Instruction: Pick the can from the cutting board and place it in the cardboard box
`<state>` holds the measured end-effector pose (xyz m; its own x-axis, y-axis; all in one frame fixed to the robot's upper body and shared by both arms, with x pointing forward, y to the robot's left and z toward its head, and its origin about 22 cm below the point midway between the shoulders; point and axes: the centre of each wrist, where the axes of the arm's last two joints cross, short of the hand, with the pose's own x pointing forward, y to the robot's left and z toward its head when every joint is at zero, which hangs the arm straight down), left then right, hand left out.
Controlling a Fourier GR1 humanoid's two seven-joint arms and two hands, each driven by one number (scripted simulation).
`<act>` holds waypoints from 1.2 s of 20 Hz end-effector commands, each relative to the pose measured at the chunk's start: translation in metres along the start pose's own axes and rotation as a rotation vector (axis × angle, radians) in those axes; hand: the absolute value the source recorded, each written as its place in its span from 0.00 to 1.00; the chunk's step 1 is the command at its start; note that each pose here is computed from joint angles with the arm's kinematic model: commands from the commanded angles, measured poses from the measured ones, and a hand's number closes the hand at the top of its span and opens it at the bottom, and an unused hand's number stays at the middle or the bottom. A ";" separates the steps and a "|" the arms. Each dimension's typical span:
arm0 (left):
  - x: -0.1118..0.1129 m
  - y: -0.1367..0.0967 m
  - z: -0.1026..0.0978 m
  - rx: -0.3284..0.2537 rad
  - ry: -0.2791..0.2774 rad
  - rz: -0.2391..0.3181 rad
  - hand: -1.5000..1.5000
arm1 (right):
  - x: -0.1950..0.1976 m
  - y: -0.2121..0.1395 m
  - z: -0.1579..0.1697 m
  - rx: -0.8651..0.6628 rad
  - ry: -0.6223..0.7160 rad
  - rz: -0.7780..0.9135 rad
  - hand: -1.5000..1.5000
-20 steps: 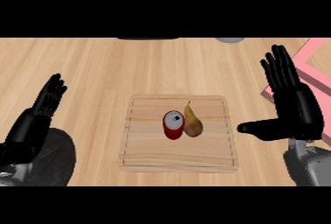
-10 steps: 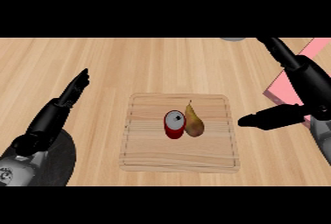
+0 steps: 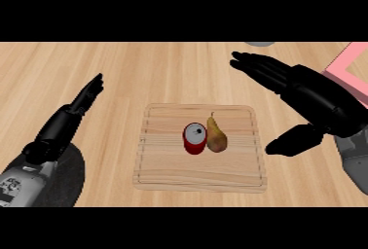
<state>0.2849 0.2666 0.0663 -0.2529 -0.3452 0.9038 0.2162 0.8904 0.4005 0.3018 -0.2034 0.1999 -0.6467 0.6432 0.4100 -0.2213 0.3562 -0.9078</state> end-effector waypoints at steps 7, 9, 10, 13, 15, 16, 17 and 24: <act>-0.001 0.009 -0.007 0.002 0.009 -0.003 0.50 | 0.091 0.024 -0.043 0.308 0.102 0.296 0.00; 0.006 -0.015 -0.009 -0.018 -0.002 0.002 0.50 | 0.110 0.045 -0.056 0.335 0.127 0.314 0.00; -0.005 -0.010 0.000 0.008 0.008 0.007 0.50 | 0.114 0.043 -0.048 0.345 0.140 0.303 0.00; -0.007 -0.021 -0.013 0.007 0.015 0.003 0.50 | 0.111 0.048 -0.071 0.412 0.197 0.329 0.00; -0.001 0.007 -0.003 -0.006 0.000 0.001 0.50 | 0.133 0.059 -0.059 0.398 0.227 0.306 0.00; -0.009 -0.002 -0.025 0.016 0.011 0.007 0.50 | 0.143 0.068 -0.055 0.418 0.218 0.298 0.00; -0.006 -0.004 -0.001 -0.004 -0.003 -0.002 0.50 | 0.133 0.059 -0.049 0.425 0.245 0.289 0.00; -0.006 0.012 -0.003 0.007 0.003 0.003 0.50 | 0.136 0.077 -0.059 0.450 0.284 0.335 0.00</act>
<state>0.2931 0.2681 0.0678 -0.2498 -0.3456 0.9045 0.2148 0.8911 0.3998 0.2460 -0.0481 0.1955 -0.5717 0.8094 0.1345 -0.3726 -0.1101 -0.9214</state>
